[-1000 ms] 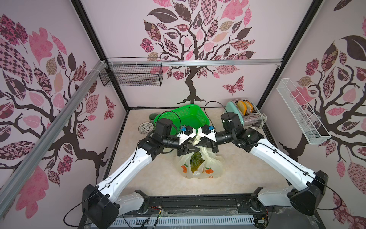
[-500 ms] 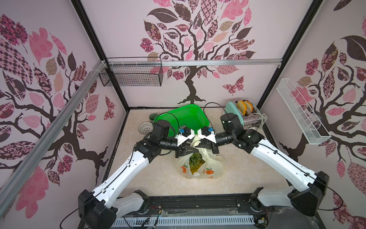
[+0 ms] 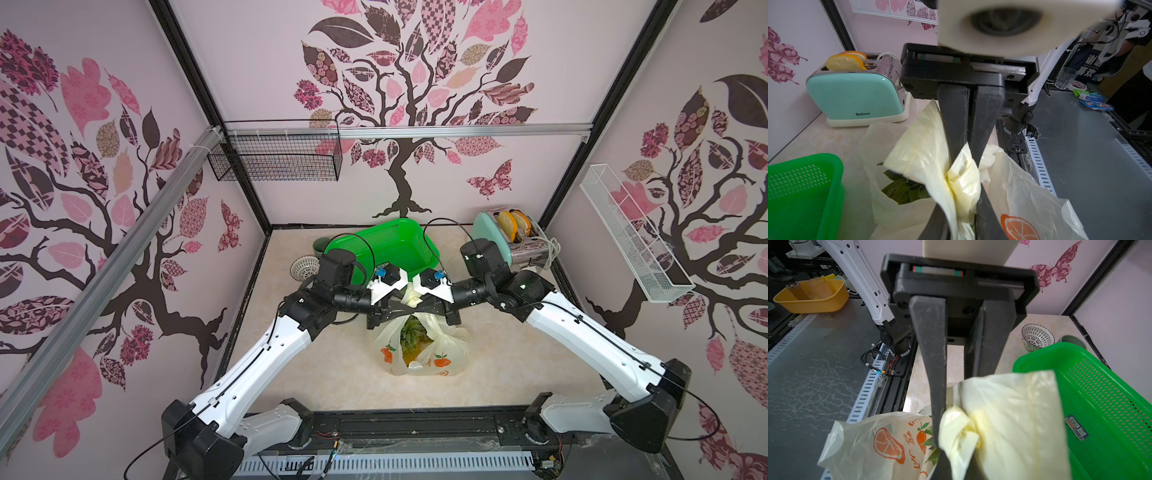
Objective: Place the pineapple into a plastic bag & tie a knot
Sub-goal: Cross the plastic bag at the center of the board.
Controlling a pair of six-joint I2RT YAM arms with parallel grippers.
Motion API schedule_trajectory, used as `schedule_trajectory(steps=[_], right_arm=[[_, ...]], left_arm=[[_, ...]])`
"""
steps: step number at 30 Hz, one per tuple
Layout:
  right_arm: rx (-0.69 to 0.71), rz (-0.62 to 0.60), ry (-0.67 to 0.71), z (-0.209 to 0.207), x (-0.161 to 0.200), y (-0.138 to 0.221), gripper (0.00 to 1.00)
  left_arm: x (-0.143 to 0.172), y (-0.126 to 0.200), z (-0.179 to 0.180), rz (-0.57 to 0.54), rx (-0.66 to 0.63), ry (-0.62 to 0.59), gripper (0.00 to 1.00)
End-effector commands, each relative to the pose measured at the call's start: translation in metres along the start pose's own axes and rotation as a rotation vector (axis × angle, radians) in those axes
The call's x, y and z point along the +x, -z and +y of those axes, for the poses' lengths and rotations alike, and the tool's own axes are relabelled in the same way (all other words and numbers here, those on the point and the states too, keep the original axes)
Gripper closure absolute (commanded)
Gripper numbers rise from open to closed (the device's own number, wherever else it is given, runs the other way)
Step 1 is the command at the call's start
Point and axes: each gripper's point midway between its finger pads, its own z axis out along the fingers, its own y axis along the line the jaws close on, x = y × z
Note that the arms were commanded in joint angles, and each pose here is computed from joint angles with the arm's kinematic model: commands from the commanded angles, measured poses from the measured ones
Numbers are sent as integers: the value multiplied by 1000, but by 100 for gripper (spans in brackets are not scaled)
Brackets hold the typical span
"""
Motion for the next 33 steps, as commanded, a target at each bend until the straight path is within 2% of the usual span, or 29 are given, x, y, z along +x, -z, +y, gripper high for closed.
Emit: schedule_trajectory(steps=[1,3,5,8,11,15,17,21,25,28,32,33], right_arm=[[79,33,22,-17,-1,3,100],[83,29,20,-17,-3,5,96],[91,22,22,-17,-7,7,87],[112,15,26,-15,-11,14,67],[132,37,16,-10,-7,23,56],[145,54,-9,0,2,31,47],[149,44,-36,4,4,32,46],[156,21,-81,9,7,35,48],[133,55,-116,17,25,30,53],[120,53,-130,16,27,26,67],[95,12,-130,15,18,23,98],[91,2,-129,15,14,23,100]], left_arm=[[-15,2,-15,-40,72,-22,88],[-15,1,-15,-39,78,-19,94],[-14,1,-14,-37,76,-19,100],[-11,0,-12,-29,69,-20,100],[-9,0,-12,-28,69,-23,100],[-9,0,-12,-30,65,-28,100],[-9,-1,-12,-33,67,-29,100],[-6,-1,-12,-28,67,-22,100],[-6,-1,-11,-28,62,-26,100],[-5,-1,-10,-25,52,-25,100],[-2,-2,-8,-13,44,-16,100],[0,-3,-8,-7,46,-14,94]])
